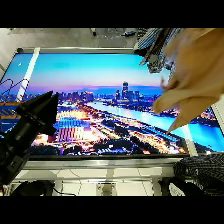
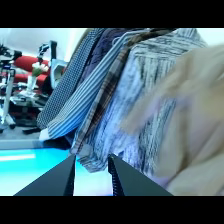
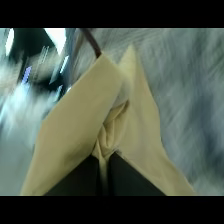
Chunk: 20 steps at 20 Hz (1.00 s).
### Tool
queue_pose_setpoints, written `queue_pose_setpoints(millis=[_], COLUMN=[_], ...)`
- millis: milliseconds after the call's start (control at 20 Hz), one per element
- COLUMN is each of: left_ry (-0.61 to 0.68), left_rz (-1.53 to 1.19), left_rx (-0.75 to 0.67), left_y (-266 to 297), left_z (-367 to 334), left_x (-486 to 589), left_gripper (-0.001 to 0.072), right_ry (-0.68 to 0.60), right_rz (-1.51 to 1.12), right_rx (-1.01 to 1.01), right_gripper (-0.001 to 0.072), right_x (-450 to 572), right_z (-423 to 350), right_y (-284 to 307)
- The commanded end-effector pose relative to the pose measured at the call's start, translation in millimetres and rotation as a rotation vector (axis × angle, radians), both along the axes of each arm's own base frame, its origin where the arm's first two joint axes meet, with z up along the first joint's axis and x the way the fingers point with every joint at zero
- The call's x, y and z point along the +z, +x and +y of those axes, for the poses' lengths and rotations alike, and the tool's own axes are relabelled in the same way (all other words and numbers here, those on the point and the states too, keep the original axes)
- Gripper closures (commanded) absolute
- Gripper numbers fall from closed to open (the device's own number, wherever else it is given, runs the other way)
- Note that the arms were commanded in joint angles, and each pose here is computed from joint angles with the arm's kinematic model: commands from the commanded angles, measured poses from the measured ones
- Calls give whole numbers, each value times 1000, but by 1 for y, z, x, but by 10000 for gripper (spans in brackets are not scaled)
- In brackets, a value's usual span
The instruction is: Fold the clothes and pants, and hang the long-sleeved shirts on hangers.
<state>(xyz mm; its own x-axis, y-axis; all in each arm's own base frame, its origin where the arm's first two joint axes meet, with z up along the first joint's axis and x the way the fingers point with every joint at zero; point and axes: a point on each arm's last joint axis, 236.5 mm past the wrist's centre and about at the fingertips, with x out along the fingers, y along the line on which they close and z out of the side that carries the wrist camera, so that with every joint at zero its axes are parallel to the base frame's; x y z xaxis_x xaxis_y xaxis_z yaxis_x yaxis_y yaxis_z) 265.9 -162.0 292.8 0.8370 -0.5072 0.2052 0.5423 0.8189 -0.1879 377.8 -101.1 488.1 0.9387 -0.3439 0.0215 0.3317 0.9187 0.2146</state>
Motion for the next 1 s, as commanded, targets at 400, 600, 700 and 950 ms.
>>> queue_pose_setpoints(millis=[400, 600, 700, 950], left_ry=[6, 5, 6, 6], left_rz=[10, 11, 11, 11], left_rx=[9, 9, 8, 9], left_y=[1, 1, 0, 1], left_z=[2, 2, 2, 2], left_x=[-3, -3, -3, -3], left_gripper=[451, 451, 451, 451], right_ry=[211, 308, 298, 552], right_rz=[-277, -249, -259, -373], right_rx=[-709, -817, -841, -1079], right_gripper=[680, 679, 679, 679], right_x=[49, 19, 22, -14], right_z=[-191, -216, -217, -229], right_y=[-175, -196, -206, -275])
